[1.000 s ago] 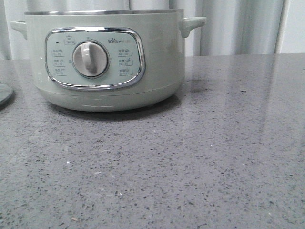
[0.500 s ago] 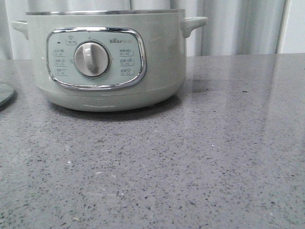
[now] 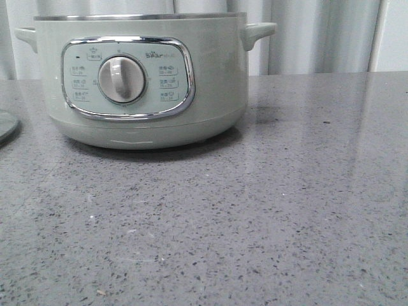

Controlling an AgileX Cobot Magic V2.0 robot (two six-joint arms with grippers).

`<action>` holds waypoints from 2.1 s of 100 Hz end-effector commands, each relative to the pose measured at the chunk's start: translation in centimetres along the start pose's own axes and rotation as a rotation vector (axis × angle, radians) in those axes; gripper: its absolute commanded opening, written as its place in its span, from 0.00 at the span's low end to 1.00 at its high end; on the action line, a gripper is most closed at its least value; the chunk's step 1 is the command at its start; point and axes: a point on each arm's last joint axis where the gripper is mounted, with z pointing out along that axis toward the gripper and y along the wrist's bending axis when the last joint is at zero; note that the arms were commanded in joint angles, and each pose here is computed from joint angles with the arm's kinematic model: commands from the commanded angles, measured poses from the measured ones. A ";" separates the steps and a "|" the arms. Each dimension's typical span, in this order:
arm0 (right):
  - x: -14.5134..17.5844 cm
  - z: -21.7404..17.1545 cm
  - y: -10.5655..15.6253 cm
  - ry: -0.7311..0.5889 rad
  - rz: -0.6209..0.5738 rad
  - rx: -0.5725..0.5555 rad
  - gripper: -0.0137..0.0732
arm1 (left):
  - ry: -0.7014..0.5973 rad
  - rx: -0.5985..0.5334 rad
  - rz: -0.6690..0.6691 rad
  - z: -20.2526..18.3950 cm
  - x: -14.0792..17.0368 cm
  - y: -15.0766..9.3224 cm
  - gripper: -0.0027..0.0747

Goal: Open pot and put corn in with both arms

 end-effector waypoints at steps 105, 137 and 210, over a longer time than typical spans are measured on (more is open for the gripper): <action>-1.2 0.0 -0.3 -0.085 -0.017 0.028 0.08 | 0.358 -0.025 -0.005 -1.1 6.4 0.3 0.01; -1.2 0.0 -0.3 -0.085 -0.017 0.028 0.08 | 0.358 -0.025 -0.005 -1.1 6.4 0.3 0.01; 15.4 0.4 0.6 0.411 -0.021 0.413 0.08 | 0.358 -0.025 -0.005 -1.1 6.4 0.3 0.01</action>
